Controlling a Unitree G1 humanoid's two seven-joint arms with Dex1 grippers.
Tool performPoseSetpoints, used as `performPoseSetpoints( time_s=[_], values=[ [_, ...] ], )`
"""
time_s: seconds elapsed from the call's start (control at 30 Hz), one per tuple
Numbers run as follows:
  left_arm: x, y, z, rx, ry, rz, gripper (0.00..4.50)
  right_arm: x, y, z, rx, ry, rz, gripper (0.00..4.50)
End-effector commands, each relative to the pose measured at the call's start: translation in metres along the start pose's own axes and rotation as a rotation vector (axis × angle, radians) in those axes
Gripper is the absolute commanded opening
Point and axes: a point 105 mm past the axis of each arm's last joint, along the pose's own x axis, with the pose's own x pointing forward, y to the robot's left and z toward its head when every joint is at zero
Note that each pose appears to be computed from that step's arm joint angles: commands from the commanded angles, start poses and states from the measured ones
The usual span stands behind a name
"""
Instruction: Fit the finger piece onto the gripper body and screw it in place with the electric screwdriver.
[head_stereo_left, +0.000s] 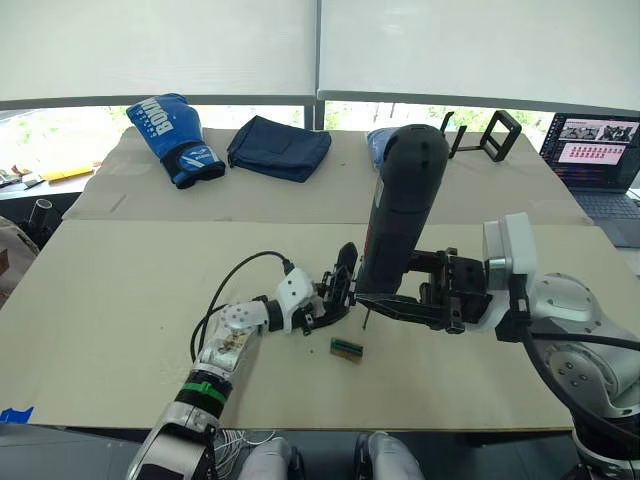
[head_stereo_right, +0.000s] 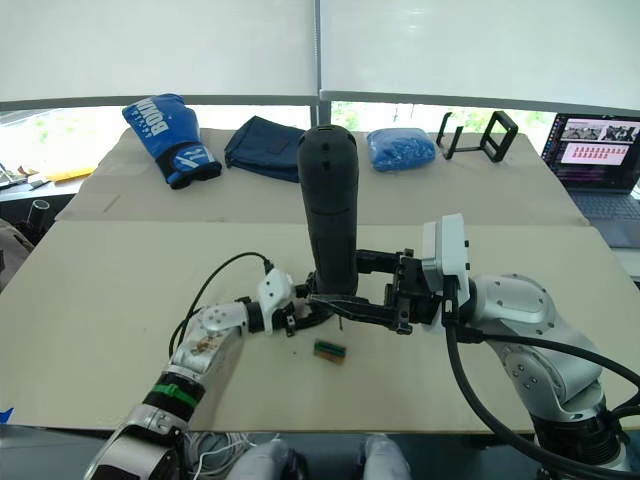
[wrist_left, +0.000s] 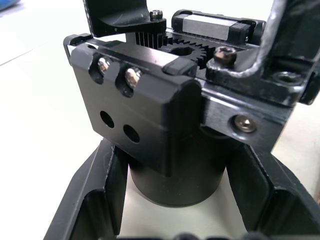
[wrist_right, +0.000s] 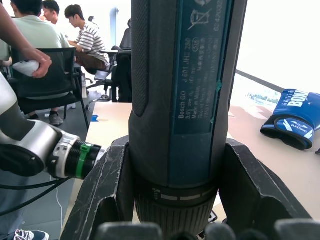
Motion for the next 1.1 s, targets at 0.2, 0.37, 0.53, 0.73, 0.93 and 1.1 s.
performPoseSetpoints(
  time_s=[0.2, 0.37, 0.53, 0.73, 0.93, 1.1],
  values=[
    [-0.011, 0.017, -0.005, 0.014, 0.01, -0.065, 2.31, -0.001, 0.002, 0.017, -0.067, -0.031, 0.013, 1.93],
    [-0.014, 0.019, -0.007, -0.024, -0.001, -0.076, 2.31, -0.001, 0.003, 0.018, -0.067, -0.03, 0.011, 1.93],
    [-0.015, 0.018, -0.009, -0.062, -0.01, -0.07, 4.44, -0.001, 0.003, 0.018, -0.066, -0.03, 0.013, 1.93],
    [-0.017, 0.014, -0.009, -0.023, -0.016, -0.034, 4.44, 0.0, 0.004, 0.017, -0.063, -0.031, 0.02, 1.93],
    [-0.014, -0.006, -0.007, -0.029, -0.034, -0.016, 4.44, 0.001, 0.004, 0.016, -0.062, -0.037, 0.021, 1.93],
    [-0.007, -0.013, -0.007, -0.049, -0.027, 0.018, 4.44, 0.001, 0.003, 0.016, -0.063, -0.039, 0.017, 1.93]
  ],
)
